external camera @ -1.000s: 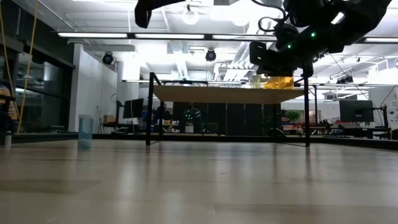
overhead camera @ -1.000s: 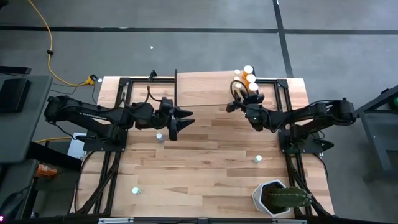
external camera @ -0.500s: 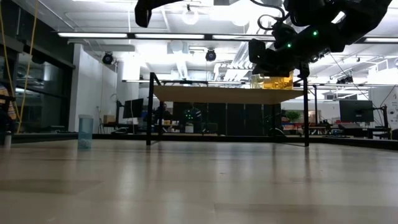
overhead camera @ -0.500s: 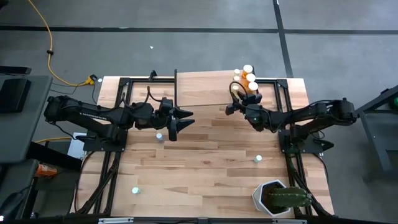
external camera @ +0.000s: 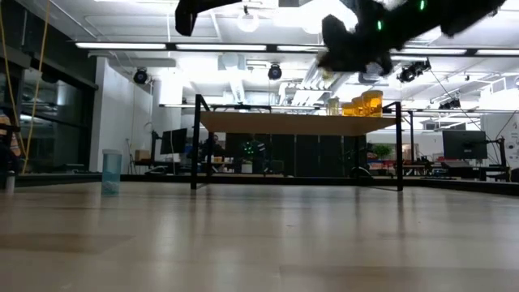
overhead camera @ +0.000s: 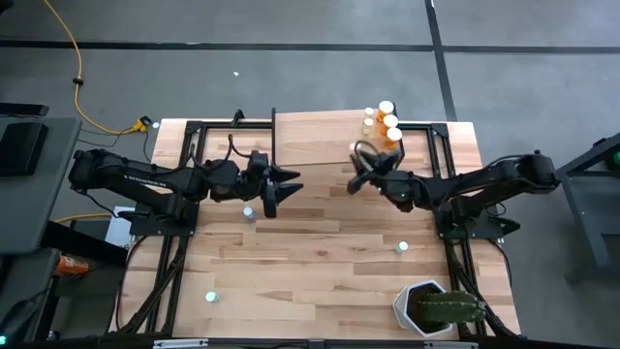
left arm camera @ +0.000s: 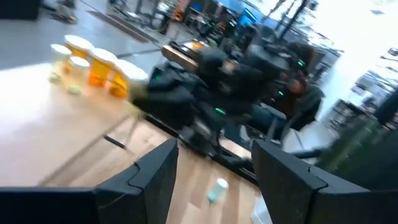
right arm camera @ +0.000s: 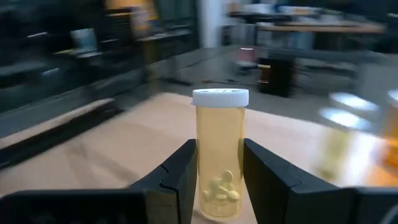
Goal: Pick and place medicine bottles onto shelf by color
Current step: Put the yellow pill bottle on the shelf aligned with the yellow pill bottle
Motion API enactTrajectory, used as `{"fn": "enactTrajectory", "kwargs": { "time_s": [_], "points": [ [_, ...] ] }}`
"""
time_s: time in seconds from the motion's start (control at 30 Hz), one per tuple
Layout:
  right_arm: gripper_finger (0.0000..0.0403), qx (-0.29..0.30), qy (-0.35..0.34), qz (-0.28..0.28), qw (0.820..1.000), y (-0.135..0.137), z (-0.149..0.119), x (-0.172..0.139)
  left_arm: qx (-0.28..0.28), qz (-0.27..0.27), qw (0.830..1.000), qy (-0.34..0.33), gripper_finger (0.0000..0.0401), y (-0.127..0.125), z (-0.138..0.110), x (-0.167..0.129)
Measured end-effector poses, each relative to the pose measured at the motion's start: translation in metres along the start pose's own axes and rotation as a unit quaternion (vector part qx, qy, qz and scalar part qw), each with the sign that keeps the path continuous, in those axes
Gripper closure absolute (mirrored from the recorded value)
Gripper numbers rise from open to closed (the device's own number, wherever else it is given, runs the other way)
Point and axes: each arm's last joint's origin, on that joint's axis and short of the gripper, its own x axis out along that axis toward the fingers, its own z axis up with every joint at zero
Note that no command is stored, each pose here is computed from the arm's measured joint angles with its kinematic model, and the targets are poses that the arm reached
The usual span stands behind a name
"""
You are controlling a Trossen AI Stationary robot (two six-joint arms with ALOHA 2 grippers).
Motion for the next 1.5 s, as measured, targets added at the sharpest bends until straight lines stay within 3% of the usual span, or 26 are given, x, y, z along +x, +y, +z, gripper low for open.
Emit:
{"fn": "enactTrajectory", "kwargs": {
  "time_s": [0.1,0.27,0.57,0.7,0.83,1.5],
  "points": [
    [0.0291,-0.061,0.016,0.062,0.996,0.015,0.016,-0.004,0.020,0.018,0.999,-0.019,0.0208,0.001,0.014,0.005],
    [0.0291,-0.102,0.041,0.062,0.992,0.022,0.032,-0.005,0.068,0.064,0.996,-0.002,0.0241,0.010,0.033,0.028],
    [0.0291,-0.073,0.024,0.105,0.992,0.028,0.044,-0.005,0.080,0.099,0.990,0.060,0.0389,0.035,0.031,0.069],
    [0.0291,-0.053,0.009,0.140,0.989,0.031,0.049,-0.006,0.057,0.091,0.991,0.075,0.0390,0.042,0.027,0.076],
    [0.0291,-0.049,0.014,0.192,0.980,0.033,0.049,-0.006,0.047,0.043,0.996,0.058,0.0399,0.038,0.031,0.080],
    [0.0291,-0.038,0.007,0.191,0.981,0.033,0.051,-0.005,-0.004,-0.003,0.999,0.041,0.0401,0.029,0.034,0.081]
  ]
}}
